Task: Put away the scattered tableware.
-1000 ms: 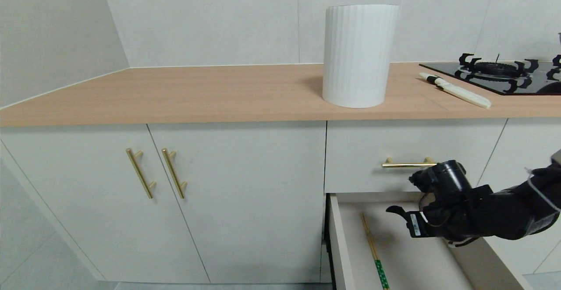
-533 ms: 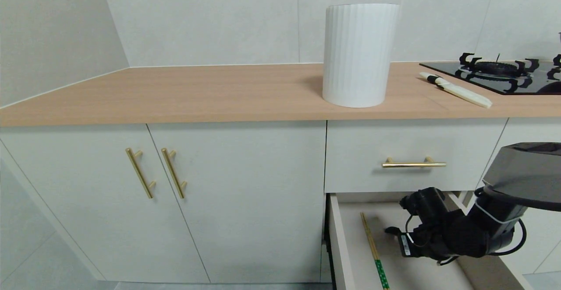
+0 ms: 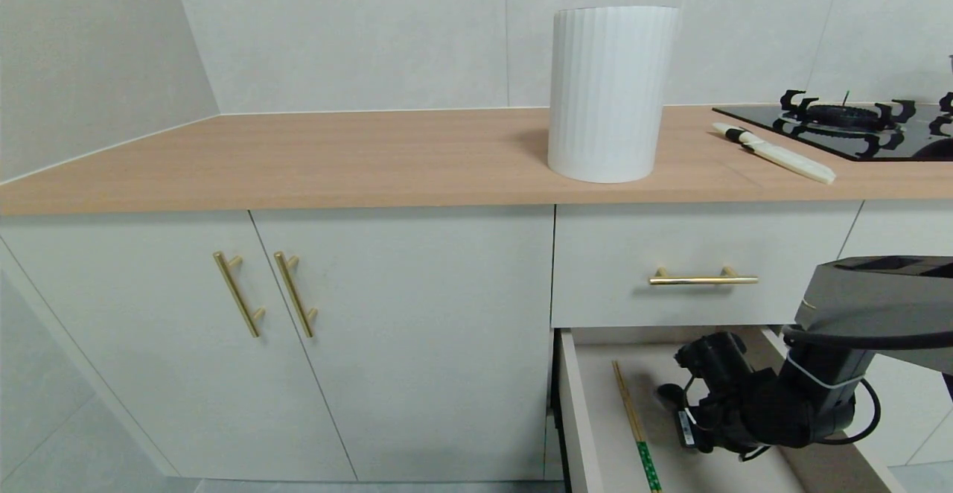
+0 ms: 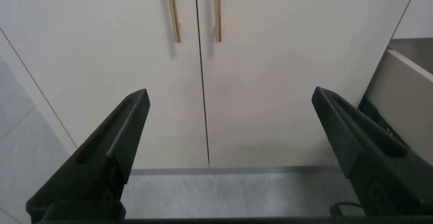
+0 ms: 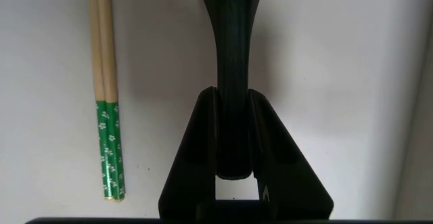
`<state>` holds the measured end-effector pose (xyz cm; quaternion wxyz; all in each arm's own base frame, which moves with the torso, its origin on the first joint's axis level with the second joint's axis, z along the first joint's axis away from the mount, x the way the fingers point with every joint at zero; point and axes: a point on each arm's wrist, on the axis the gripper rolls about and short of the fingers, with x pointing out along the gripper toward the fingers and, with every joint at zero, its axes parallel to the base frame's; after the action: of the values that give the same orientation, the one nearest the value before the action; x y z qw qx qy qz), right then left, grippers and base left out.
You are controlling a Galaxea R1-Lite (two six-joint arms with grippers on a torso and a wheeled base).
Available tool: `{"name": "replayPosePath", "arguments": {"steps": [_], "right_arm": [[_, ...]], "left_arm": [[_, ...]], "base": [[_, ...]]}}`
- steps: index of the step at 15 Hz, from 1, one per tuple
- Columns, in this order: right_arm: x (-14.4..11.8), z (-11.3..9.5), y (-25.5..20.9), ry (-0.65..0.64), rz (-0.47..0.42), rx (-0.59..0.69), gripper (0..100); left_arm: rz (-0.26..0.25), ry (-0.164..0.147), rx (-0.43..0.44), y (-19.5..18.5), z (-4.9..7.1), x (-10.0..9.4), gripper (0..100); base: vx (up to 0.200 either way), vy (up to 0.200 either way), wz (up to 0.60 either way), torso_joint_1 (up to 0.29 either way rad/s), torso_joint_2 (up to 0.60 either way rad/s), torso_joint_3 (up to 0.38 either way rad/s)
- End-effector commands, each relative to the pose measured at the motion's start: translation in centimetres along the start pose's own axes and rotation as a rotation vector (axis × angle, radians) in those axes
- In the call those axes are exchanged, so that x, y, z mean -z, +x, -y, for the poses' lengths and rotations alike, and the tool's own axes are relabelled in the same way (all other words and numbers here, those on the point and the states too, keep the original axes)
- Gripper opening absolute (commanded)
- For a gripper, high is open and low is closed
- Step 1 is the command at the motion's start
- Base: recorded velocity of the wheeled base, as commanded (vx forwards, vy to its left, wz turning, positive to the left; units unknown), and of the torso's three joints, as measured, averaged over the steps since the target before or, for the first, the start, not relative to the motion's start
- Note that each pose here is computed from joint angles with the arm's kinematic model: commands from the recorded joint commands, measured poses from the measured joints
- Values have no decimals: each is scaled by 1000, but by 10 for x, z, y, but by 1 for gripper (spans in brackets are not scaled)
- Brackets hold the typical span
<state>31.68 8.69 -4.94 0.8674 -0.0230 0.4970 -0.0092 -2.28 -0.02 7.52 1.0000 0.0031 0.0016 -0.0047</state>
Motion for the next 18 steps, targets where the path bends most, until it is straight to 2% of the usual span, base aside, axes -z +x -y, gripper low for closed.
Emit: {"name": "replayPosePath", "arguments": {"steps": [1,8,9,18], "right_arm": [[1,0,3,-3,-7,1,0],[3,1,3,-2,-7,31,0],[4,1,4,-3,-9,33,100],[0,2,-2,1,18,71,100]], "left_arm": [[0,0,0,0,0,0,100],[0,0,0,0,0,0,100],[0,0,0,0,0,0,100],[0,2,1,0,0,0,100]], "base": [[0,0,0,0,0,0],[0,0,0,0,0,0],[0,0,0,0,0,0],[0,0,0,0,0,0]]}}
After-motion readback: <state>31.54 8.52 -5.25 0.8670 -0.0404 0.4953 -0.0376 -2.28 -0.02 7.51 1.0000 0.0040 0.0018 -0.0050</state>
